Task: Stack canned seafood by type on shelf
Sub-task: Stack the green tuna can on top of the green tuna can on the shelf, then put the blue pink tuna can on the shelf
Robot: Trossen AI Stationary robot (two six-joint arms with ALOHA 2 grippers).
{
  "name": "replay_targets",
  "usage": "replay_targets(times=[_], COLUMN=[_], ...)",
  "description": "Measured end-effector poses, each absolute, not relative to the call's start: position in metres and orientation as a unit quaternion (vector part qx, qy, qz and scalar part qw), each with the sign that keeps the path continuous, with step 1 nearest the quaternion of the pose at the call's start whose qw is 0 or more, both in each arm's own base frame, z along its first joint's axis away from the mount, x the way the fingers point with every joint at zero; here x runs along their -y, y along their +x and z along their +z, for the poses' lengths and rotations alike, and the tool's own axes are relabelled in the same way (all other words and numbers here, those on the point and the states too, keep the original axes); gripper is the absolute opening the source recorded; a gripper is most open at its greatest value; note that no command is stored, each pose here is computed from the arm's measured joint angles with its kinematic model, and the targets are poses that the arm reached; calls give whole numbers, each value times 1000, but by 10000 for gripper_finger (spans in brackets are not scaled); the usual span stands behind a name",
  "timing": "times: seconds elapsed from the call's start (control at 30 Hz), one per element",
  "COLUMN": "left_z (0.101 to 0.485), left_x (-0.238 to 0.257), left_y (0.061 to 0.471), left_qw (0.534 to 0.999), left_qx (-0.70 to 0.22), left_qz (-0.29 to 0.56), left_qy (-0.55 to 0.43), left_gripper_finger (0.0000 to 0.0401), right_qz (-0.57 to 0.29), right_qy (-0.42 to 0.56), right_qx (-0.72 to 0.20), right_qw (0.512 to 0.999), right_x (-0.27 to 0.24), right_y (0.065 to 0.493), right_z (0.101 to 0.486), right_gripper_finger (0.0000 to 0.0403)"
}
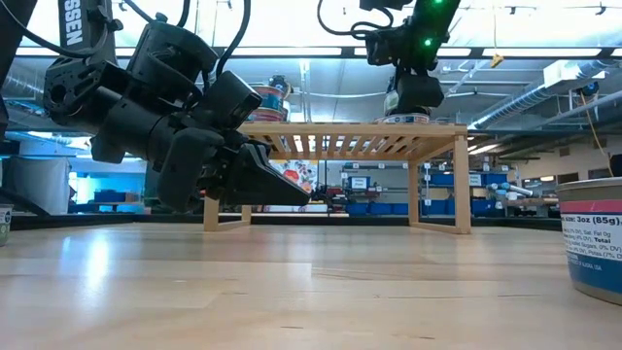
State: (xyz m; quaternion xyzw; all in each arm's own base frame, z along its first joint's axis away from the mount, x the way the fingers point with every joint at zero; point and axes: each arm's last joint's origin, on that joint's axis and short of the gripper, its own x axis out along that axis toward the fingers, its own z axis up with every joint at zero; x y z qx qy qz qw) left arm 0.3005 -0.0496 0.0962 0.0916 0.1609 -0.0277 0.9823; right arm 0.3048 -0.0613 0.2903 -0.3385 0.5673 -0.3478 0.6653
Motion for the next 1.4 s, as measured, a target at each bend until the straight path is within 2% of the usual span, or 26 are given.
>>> replay_targets(times=[0.27,0.5,0.8,0.97,1.3,1.4], left_z=[96,96,96,96,96,96], left_x=[50,50,50,50,50,50], left_y=[301,301,301,301,301,301], left_qw=[982,982,982,982,982,982], left_qx=[-161,-161,-161,-161,-161,-161], left_qz=[-28,-28,-28,-28,-28,-28], left_qy=[92,92,92,92,92,92], left_gripper_finger=[17,17,17,17,17,17], right_qz=[-359,-354,-340,-343,-353,-359], right_qy=[-321,-258,-218,-209,-199,-190], right_qx=[-552,-527,-551,-550,-528,-508], right_qw=[681,728,730,733,747,760], right_x=[66,74,78,79,78,74], right_y=[308,309,301,301,300,300], right_z=[306,331,332,331,346,360], right_gripper_finger=[282,282,257,209,29,9])
